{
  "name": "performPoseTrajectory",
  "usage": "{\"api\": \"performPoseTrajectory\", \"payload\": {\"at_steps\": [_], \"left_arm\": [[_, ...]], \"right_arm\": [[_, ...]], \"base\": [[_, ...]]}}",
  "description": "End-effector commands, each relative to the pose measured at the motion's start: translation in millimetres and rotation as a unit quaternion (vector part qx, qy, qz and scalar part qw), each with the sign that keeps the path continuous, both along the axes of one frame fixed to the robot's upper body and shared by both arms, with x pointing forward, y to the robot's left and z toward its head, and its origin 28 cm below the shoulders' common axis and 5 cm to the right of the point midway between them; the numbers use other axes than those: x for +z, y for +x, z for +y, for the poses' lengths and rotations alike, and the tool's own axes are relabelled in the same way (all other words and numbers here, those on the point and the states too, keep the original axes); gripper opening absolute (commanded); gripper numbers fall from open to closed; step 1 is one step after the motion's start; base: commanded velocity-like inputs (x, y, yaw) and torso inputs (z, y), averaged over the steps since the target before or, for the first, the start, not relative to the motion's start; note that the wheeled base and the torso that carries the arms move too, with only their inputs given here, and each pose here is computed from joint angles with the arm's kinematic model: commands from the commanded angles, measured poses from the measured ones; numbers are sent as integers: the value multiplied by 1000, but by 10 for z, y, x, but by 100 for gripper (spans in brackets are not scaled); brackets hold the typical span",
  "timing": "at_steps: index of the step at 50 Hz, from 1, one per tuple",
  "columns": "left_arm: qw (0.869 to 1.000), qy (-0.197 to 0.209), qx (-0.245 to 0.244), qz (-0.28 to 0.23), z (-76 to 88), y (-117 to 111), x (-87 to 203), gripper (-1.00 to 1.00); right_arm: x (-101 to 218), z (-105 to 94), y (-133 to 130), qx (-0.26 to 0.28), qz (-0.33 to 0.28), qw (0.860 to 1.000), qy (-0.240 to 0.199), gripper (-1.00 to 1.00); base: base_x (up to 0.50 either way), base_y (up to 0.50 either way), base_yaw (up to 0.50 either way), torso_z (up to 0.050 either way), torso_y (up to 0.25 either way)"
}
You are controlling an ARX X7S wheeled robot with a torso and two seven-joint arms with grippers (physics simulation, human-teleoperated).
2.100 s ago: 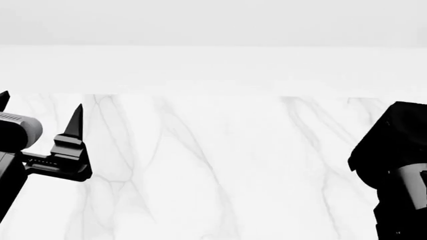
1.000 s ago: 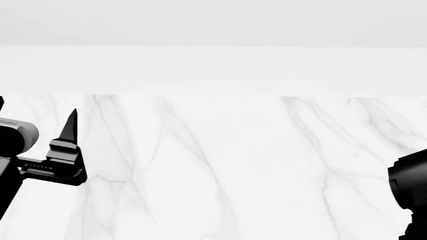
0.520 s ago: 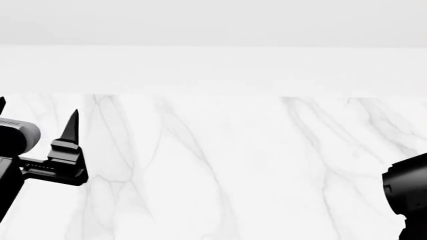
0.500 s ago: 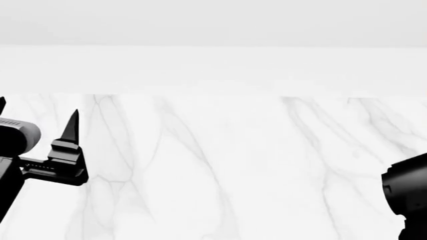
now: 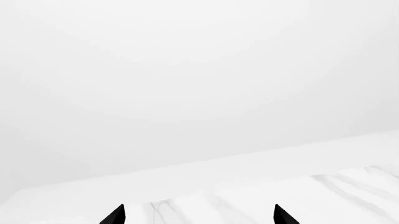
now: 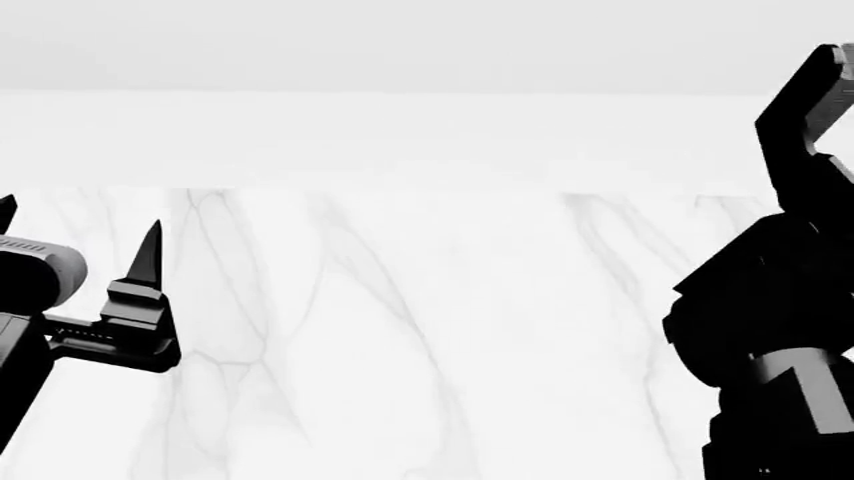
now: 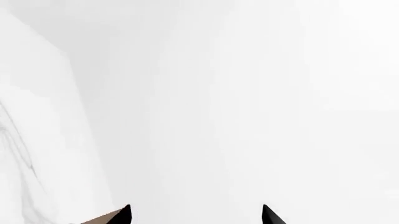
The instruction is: Pick up the book on the left and place it on top of the shelf.
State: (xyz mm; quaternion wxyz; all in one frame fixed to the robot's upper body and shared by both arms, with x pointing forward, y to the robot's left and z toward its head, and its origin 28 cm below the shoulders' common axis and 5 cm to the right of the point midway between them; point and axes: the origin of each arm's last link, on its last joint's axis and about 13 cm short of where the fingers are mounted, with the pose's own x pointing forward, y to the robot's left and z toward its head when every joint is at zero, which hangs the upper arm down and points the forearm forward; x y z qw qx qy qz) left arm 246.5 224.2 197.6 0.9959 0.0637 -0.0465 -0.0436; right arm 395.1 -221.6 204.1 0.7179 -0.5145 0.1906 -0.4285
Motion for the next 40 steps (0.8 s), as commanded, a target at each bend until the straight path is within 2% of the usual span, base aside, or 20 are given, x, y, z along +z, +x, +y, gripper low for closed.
{"api": "performPoseTrajectory", "payload": {"at_steps": [1,10,12,17,20,22,23,24,25,26,27,28,31,35,36,37,40], "left_arm": [[1000,-10,12,-6,24,24,6,100],[1000,-11,12,-7,23,28,13,100],[1000,-11,12,-7,20,30,12,100],[1000,-10,11,-8,19,30,9,100],[1000,-11,11,-8,18,27,8,100],[1000,-12,11,-8,18,25,8,100],[1000,-12,11,-8,18,25,8,100],[1000,-11,11,-8,16,21,2,100],[1000,-11,11,-7,16,23,1,100],[1000,-12,11,-7,14,28,-1,100],[1000,-12,11,-7,12,30,-2,100],[1000,-12,10,-8,9,32,-3,100],[1000,-13,9,-8,4,37,-15,100],[1000,-13,9,-7,5,37,-21,100],[1000,-13,10,-7,8,37,-22,100],[1000,-14,10,-8,12,35,-18,100],[1000,-14,10,-8,10,37,-22,100]], "right_arm": [[95,162,92,52,-9,999,-3,100],[104,199,109,62,-11,998,-7,100],[115,228,130,78,-16,997,-5,100],[83,336,202,137,-45,986,86,100],[11,401,232,179,-60,962,195,100],[-26,406,235,190,-61,958,205,100],[-93,411,234,205,-63,947,238,100],[-144,425,223,229,-68,930,280,100],[-168,438,195,240,-65,921,299,100],[-221,466,145,258,-74,905,331,100],[-237,484,109,271,-76,895,347,100],[-256,510,65,283,-75,876,384,100],[-309,559,-31,306,-80,856,408,100],[-355,598,-116,323,-94,851,403,100],[-390,634,-193,338,-102,843,405,100],[-401,672,-274,362,-103,828,416,100],[-415,721,-385,373,-108,812,435,100]], "base": [[0,0,0,0,0],[0,0,0,0,0],[0,0,0,0,0],[0,0,0,0,0],[0,0,0,0,0],[0,0,0,0,0],[0,0,0,0,0],[0,0,0,0,0],[0,0,0,0,0],[0,0,0,0,0],[0,0,0,0,0],[0,0,0,0,0],[0,0,0,0,0],[0,0,0,0,0],[0,0,0,0,0],[0,0,0,0,0],[0,0,0,0,0]]}}
